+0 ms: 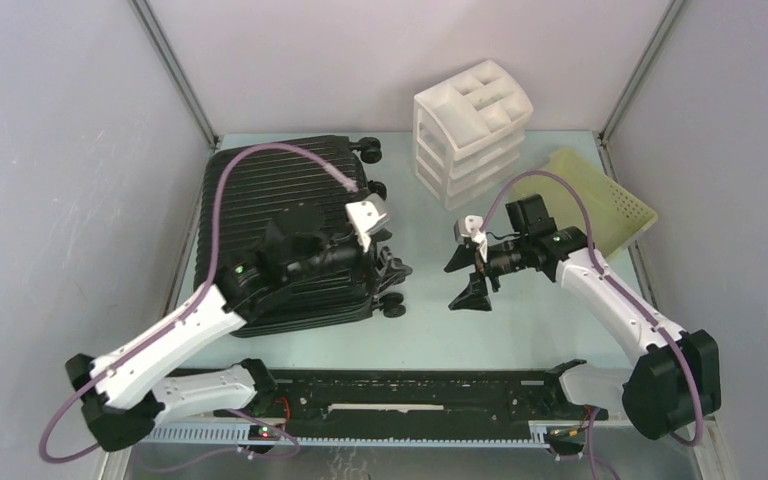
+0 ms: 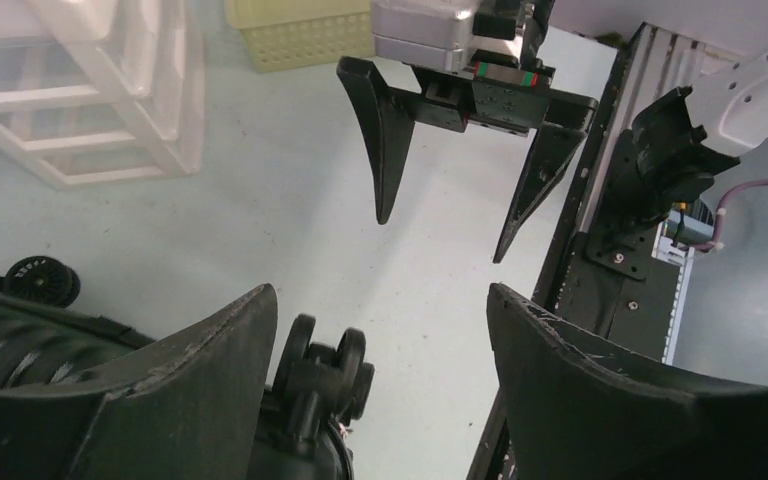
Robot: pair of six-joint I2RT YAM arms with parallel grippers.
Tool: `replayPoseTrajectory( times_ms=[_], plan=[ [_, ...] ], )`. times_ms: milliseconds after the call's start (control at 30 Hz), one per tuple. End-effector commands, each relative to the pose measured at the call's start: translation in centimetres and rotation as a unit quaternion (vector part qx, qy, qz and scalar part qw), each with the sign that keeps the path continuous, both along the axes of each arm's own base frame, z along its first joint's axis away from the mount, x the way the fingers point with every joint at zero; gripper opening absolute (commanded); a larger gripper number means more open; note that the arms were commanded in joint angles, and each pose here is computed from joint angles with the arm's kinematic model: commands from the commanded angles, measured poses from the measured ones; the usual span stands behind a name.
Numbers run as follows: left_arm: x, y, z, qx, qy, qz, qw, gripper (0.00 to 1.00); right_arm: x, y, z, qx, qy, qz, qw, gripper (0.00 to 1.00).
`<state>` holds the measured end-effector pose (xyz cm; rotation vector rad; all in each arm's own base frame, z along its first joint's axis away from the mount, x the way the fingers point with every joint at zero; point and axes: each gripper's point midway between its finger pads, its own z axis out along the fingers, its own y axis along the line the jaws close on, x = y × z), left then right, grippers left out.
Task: Open, take out, and arrange the luggage
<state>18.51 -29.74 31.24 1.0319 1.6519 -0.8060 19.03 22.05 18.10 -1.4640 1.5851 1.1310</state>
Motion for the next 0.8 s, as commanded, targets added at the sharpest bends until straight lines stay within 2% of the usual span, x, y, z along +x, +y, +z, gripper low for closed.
replayPoseTrajectory(
  times_ms=[0, 333, 767],
  plan=[
    [-1.0, 2.7, -0.8, -0.012, 0.02, 0.045, 0.999, 0.81, 0.7, 2.2, 2.0, 0.003, -0.054, 0.023, 0.998, 0.95],
    [-3.1, 8.4, -1.8, -0.035, 0.052, 0.125, 0.99, 0.8, 3.5, 6.5, 6.7, -0.013, -0.111, 0.039, 0.993, 0.96],
    [-5.2, 10.3, -3.3, -0.113, 0.123, 0.16, 0.973, 0.77, 3.4, 11.8, 2.7, -0.125, -0.124, 0.055, 0.983, 0.98]
  ],
)
